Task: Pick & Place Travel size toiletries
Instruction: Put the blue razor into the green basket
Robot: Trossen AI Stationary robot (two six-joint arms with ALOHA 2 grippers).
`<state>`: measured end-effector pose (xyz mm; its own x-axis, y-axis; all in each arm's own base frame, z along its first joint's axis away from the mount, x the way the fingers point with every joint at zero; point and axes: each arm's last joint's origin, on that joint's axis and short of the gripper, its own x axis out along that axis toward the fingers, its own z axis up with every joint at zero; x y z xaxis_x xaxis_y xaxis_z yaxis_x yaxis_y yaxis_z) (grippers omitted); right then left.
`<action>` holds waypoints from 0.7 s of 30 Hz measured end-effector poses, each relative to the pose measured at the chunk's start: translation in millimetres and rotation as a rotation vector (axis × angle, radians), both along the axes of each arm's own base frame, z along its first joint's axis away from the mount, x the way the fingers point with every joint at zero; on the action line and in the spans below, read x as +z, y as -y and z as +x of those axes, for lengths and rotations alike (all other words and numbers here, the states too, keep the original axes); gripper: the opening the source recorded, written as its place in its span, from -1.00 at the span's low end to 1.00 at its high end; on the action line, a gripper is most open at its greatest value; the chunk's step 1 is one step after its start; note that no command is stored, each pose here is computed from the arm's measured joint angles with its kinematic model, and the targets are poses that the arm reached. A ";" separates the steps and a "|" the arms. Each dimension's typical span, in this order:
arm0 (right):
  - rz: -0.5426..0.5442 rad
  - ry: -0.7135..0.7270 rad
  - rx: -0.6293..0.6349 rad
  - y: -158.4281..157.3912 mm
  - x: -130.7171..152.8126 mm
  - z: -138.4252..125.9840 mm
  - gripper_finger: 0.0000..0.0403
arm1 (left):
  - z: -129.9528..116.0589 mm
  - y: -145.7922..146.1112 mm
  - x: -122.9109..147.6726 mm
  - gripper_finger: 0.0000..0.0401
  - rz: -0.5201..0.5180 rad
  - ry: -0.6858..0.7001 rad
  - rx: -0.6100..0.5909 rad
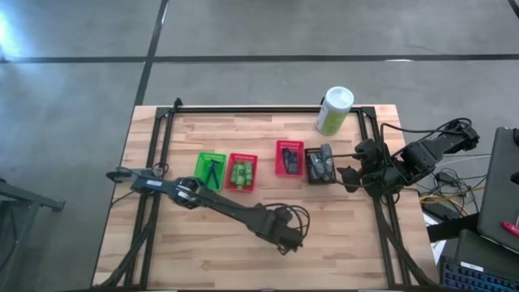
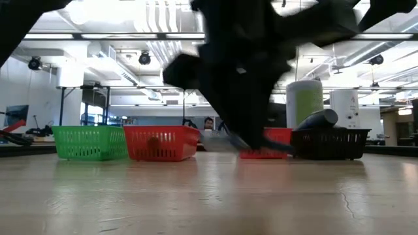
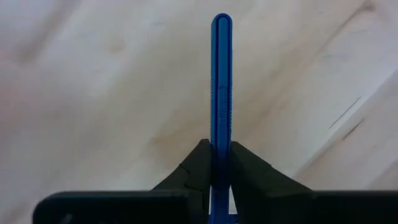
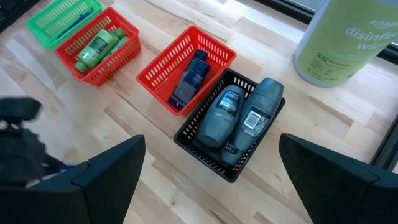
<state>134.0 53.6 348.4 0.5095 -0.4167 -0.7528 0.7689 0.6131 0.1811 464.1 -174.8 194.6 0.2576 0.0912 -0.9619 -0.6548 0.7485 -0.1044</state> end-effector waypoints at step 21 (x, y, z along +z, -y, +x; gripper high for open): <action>-0.020 -0.003 -0.004 0.2 -2.8 0.4 0.83 | -146.7 -118.7 95.0 -0.81 0.160 -0.163 0.339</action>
<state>134.3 53.4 345.6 0.5059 -0.4337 -0.7456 0.7718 0.6136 0.1667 317.4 -56.1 289.7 0.0328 0.2963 -0.9545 -0.8654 0.4862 0.1212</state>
